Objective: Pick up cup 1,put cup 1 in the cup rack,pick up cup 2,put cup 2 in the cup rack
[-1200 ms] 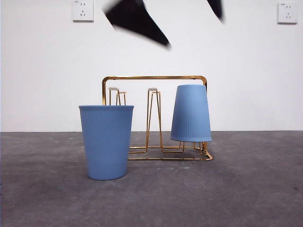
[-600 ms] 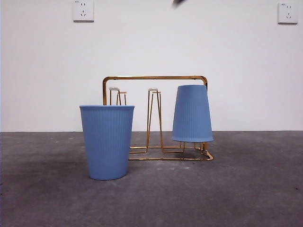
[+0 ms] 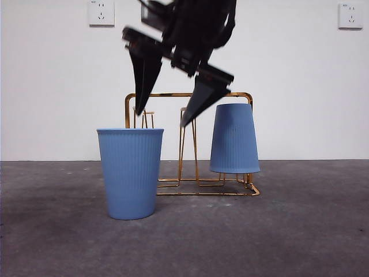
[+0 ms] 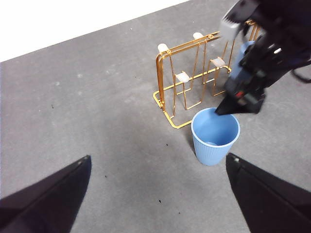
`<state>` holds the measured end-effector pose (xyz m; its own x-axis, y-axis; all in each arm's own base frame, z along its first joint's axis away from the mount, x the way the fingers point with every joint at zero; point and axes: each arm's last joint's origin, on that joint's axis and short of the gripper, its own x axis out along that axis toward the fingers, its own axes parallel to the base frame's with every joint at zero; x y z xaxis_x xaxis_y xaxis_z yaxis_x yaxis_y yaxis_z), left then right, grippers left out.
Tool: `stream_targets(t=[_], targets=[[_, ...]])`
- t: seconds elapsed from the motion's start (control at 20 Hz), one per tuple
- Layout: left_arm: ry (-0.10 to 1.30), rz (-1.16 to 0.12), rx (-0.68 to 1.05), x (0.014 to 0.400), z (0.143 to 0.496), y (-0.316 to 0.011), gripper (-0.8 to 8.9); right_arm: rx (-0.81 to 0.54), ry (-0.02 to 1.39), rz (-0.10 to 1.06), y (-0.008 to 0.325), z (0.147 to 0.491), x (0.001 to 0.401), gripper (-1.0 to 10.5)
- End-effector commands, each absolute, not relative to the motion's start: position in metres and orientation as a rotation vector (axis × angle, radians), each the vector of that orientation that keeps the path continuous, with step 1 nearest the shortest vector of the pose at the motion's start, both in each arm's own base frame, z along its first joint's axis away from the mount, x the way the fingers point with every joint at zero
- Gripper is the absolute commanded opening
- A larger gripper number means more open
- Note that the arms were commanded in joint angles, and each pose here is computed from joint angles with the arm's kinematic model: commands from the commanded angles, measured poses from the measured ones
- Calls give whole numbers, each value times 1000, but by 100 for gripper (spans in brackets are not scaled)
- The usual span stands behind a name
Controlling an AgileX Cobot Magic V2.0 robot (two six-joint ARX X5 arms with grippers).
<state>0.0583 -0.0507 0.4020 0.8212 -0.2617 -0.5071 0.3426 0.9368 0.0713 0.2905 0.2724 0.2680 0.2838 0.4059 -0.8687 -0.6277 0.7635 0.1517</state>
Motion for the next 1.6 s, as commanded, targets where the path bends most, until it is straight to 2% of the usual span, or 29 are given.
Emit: stream_targets(t=[0.05, 0.3, 0.35, 0.45, 0.5, 0.65, 0.75, 0.9, 1.05, 1.2, 1.4, 1.6], targets=[[518, -322, 173, 59, 401, -51, 468, -231, 1124, 692, 278, 250, 295, 410], [508, -324, 163, 59, 402, -52, 468, -239, 1189, 667, 285, 221, 303, 378], [499, -326, 155, 60, 403, -52, 468, -241, 1196, 664, 286, 218, 304, 293], [479, -340, 133, 60, 405, -54, 468, -248, 1210, 661, 287, 211, 306, 42], [467, -348, 120, 61, 407, -54, 468, -249, 1211, 662, 288, 211, 306, -17], [403, -437, 44, 63, 415, -60, 467, -252, 1200, 669, 288, 212, 306, -12], [330, -517, -20, 64, 424, -65, 467, -254, 1167, 684, 285, 225, 303, -12], [206, -623, -124, 65, 440, -69, 467, -214, 1011, 729, 270, 282, 287, -12], [17, -729, -247, 64, 462, -72, 467, -113, 720, 781, 238, 370, 253, -12], [-118, -796, -322, 61, 477, -71, 467, -43, 490, 789, 206, 426, 219, -12], [-255, -897, -388, 60, 491, -73, 468, 38, 177, 816, 159, 486, 169, -12], [-333, -1008, -433, 64, 500, -83, 471, 98, -84, 830, 119, 524, 125, -12]])
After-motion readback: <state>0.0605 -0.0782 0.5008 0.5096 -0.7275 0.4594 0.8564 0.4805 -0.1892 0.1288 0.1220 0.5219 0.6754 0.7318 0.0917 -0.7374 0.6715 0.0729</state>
